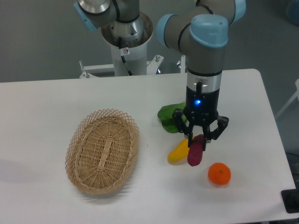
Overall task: Place the sweet potato in the basket
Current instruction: 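Close the gripper on the purple sweet potato and lift it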
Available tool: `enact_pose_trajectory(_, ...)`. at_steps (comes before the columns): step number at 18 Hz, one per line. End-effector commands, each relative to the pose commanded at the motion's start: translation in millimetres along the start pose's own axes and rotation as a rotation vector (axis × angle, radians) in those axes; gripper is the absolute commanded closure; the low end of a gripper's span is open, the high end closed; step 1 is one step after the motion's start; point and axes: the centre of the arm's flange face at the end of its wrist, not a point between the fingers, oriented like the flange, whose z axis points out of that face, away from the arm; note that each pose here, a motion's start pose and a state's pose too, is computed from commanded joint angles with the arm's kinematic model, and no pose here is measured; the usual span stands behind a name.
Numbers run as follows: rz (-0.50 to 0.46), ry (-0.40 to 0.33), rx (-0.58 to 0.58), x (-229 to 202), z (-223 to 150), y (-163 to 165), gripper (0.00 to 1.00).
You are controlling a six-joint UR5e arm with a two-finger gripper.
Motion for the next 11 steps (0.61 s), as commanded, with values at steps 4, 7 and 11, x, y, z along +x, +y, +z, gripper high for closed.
enact_pose_trajectory(4,0.000,0.000,-0.002,0,0,0,0.58)
enact_pose_trajectory(7,0.001,0.014,-0.010,5,9,3,0.58)
enact_pose_trajectory(11,0.034,0.029,-0.055,30,27,-6,0.58)
